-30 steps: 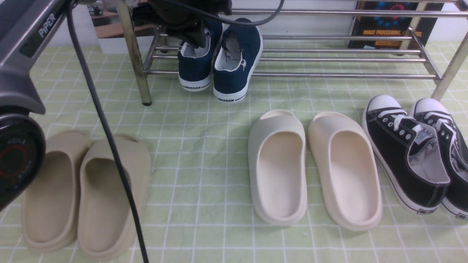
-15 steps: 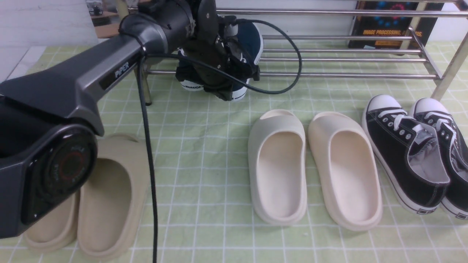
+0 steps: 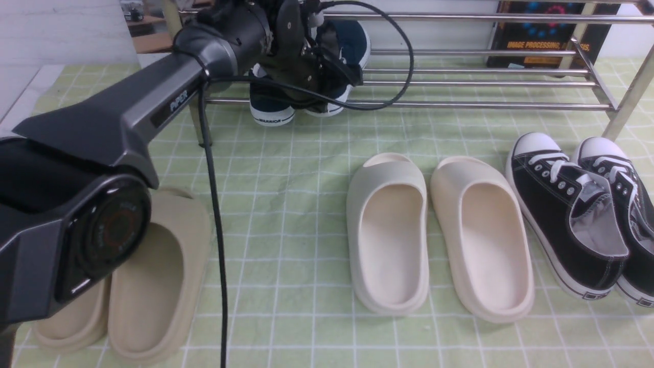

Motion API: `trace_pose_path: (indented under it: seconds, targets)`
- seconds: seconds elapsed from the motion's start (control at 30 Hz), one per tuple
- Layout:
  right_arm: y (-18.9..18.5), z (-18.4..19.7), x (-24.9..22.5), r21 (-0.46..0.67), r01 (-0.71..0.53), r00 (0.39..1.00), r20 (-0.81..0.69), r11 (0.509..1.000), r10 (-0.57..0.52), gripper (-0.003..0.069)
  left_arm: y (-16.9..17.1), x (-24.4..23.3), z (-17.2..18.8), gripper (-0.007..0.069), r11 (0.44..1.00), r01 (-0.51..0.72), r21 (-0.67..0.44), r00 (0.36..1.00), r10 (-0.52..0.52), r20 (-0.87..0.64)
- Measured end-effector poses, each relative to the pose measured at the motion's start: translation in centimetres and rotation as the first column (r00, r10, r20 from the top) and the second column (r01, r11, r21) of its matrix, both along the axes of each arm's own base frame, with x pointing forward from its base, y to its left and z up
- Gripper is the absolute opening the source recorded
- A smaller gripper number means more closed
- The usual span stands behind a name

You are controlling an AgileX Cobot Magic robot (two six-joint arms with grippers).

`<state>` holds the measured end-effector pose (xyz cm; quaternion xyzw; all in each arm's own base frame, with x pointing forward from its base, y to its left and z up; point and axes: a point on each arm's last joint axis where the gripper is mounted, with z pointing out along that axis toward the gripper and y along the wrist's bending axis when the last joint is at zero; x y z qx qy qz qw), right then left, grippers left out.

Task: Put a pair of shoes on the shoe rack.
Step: Use the left arm to put a shoe into the shoe rack

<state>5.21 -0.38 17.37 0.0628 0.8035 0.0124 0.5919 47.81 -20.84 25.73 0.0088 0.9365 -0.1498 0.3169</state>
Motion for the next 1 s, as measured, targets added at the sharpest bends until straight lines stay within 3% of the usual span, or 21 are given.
trace_pose_path:
  seconds: [0.23,0.37,0.5,0.63,0.87,1.0]
  targets:
    - [0.0,0.0,0.0,0.000,0.000,1.000,0.000,1.000,0.000,0.0246,0.9,-2.1,4.8,-0.0013,0.999,0.041,0.028,0.999,-0.042,0.026]
    - [0.0,0.0,0.0,0.000,0.000,1.000,0.000,1.000,0.000,0.0246,2.4,-5.2,10.9,-0.0013,0.989,0.111,0.100,0.987,-0.121,0.102]
    - [0.0,0.0,0.0,0.000,0.000,1.000,0.000,1.000,0.000,0.0246,3.6,-6.6,12.8,-0.0013,0.974,0.118,0.195,0.984,-0.140,0.108]
    - [0.0,0.0,0.0,0.000,0.000,1.000,0.000,1.000,0.000,0.0246,3.9,-5.7,11.0,-0.0013,0.961,0.088,0.263,0.993,-0.106,0.056]
    - [0.0,0.0,0.0,0.000,0.000,1.000,0.000,1.000,0.000,0.0246,2.8,-2.4,3.5,-0.0013,0.945,0.100,0.311,0.994,-0.080,-0.075]
    - [0.0,0.0,0.0,0.000,0.000,1.000,0.000,1.000,0.000,0.0246,2.4,-1.1,0.6,-0.0013,0.947,0.057,0.316,0.997,-0.035,-0.076]
